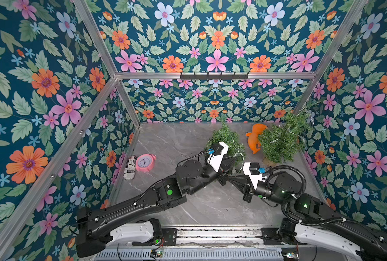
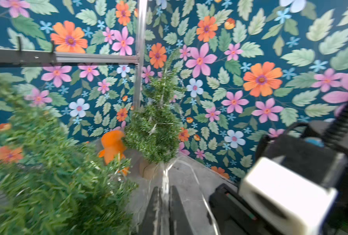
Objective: Wrap string light around the christmas tree
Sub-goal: Wrap the light string around the Christmas tree.
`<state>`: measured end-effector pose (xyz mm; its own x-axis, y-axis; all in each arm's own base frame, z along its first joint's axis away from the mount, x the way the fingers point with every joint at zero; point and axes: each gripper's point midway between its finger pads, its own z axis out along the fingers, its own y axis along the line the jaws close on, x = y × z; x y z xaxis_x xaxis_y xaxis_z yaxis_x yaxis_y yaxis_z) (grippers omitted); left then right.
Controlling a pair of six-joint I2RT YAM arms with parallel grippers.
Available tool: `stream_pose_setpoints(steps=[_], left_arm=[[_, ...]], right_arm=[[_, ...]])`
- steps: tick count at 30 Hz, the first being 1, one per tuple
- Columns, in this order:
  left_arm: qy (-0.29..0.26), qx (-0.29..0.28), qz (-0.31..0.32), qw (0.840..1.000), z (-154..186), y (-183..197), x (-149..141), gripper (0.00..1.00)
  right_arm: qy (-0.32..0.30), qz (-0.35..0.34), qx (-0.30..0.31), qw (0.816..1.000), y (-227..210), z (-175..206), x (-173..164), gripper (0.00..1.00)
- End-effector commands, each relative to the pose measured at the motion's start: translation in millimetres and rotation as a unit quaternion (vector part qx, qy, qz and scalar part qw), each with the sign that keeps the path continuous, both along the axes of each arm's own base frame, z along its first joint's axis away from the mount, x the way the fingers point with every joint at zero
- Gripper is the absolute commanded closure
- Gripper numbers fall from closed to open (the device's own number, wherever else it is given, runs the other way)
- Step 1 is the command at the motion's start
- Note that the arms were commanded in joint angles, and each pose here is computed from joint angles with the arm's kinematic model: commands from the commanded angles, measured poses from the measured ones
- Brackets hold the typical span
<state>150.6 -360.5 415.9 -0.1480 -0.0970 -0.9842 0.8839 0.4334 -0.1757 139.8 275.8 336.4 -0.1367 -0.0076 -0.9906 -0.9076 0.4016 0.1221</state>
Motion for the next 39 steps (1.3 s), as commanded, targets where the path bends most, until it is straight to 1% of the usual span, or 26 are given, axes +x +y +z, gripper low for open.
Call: stream_pose_setpoints(steps=[1, 5, 10, 16, 20, 22, 25, 27, 29, 30, 32, 34, 37, 38, 39], left_arm=[[-0.009, -0.015, -0.069, 0.997, 11, -10, -22, 1.00], [0.002, -0.004, -0.042, 0.999, -3, -9, -12, 1.00], [0.027, 0.027, -0.015, 0.999, -39, -15, 0, 1.00], [0.051, 0.056, 0.055, 0.996, -70, -25, 28, 1.00], [0.070, 0.077, 0.046, 0.994, -87, -46, 32, 1.00], [0.079, 0.087, 0.056, 0.992, -92, -49, 37, 1.00], [0.077, 0.101, 0.129, 0.983, -100, -31, 56, 1.00], [0.074, 0.104, 0.207, 0.970, -103, -4, 72, 1.00], [0.063, 0.115, 0.245, 0.961, -105, 15, 78, 1.00], [0.057, 0.124, 0.253, 0.958, -106, 21, 78, 1.00], [0.050, 0.134, 0.258, 0.956, -105, 32, 76, 1.00], [0.045, 0.137, 0.243, 0.959, -103, 38, 70, 1.00], [0.034, 0.124, 0.178, 0.976, -93, 35, 50, 1.00], [0.033, 0.116, 0.155, 0.980, -89, 34, 43, 0.98], [0.031, 0.106, 0.148, 0.983, -84, 37, 39, 0.98]], right_arm=[[-0.014, -0.032, -0.018, 0.999, -11, -5, 7, 1.00], [-0.009, -0.067, -0.019, 0.998, -34, -16, 7, 1.00], [0.011, -0.115, -0.018, 0.993, -63, -34, 8, 1.00], [0.042, -0.145, -0.028, 0.988, -80, -57, 9, 1.00], [0.051, -0.180, -0.030, 0.982, -91, -63, 16, 1.00], [0.057, -0.177, -0.027, 0.982, -89, -66, 15, 1.00], [0.075, -0.164, -0.022, 0.983, -80, -77, 15, 1.00], [0.084, -0.142, -0.016, 0.986, -67, -84, 13, 1.00], [0.095, -0.124, -0.011, 0.988, -55, -90, 13, 1.00], [0.098, -0.114, -0.013, 0.988, -48, -93, 13, 1.00], [0.106, -0.091, -0.018, 0.990, -34, -97, 12, 1.00], [0.108, -0.060, -0.023, 0.992, -21, -95, 7, 1.00], [0.097, -0.023, -0.017, 0.995, -8, -79, 1, 1.00], [0.092, -0.018, -0.012, 0.996, -6, -70, 0, 1.00], [0.081, -0.007, -0.007, 0.997, -4, -61, -3, 1.00]])
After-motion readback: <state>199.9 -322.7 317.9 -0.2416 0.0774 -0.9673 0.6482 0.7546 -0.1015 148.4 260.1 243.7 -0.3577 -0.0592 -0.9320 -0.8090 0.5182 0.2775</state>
